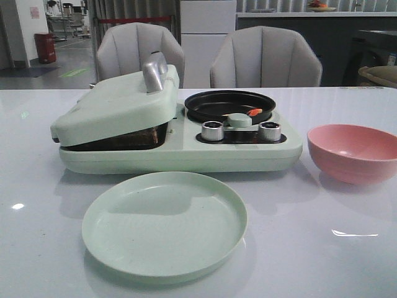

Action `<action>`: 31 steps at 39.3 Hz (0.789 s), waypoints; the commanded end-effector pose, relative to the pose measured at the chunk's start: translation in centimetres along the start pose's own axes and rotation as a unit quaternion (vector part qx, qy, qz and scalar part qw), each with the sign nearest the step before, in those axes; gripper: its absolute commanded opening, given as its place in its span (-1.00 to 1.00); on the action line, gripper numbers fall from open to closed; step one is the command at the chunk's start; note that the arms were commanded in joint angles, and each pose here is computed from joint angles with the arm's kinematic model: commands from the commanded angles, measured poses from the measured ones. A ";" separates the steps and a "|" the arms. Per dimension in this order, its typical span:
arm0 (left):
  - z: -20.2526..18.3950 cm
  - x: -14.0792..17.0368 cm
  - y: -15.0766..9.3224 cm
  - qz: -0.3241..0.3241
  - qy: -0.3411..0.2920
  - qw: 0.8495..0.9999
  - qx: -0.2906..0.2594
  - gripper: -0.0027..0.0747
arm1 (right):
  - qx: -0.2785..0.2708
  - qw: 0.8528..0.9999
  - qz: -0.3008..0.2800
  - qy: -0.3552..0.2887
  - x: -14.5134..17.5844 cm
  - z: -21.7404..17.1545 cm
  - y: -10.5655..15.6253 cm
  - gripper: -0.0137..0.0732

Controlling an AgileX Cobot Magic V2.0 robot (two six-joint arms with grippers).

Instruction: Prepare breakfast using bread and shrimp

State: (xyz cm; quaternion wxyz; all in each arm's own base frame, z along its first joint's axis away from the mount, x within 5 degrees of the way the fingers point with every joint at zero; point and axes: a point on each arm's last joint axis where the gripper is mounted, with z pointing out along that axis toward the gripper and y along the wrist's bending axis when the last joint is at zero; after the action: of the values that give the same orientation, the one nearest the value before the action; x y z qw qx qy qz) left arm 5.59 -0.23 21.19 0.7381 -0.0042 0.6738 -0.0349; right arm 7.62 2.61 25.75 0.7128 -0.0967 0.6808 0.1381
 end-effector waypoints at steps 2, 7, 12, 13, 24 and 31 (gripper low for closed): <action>-0.1 -0.2 -0.1 -0.008 -0.039 0.999 0.006 -0.64 | 0.007 0.999 -0.009 -0.049 -1.6 0.0 -0.1 -0.33; -0.1 -0.2 -0.1 -0.008 -0.039 0.999 0.006 -0.64 | 0.007 0.999 -0.009 -0.049 -1.6 0.0 -0.1 -0.33; -0.1 -0.2 -0.1 -0.008 -0.039 0.999 0.006 -0.64 | 0.007 0.999 -0.009 -0.049 -1.6 0.0 -0.1 -0.33; -0.1 -0.2 -0.1 -0.008 -0.039 0.999 0.006 -0.64 | 0.007 0.999 -0.009 -0.049 -1.6 0.0 -0.1 -0.33; -0.1 -0.2 -0.1 -0.008 -0.039 0.999 0.006 -0.64 | 0.014 0.999 -0.018 -0.044 -0.7 0.0 -0.2 -0.33; -0.1 -0.2 -0.1 -0.008 -0.039 0.999 0.006 -0.64 | 0.051 0.997 -0.032 -0.052 -0.1 -0.6 -0.8 -0.33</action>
State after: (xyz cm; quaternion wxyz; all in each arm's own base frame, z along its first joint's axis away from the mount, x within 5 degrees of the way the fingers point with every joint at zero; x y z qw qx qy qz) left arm 5.59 -0.23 21.19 0.7381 -0.0042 0.6738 -0.0349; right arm 7.55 2.08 24.35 0.7139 -0.0895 0.6870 0.1017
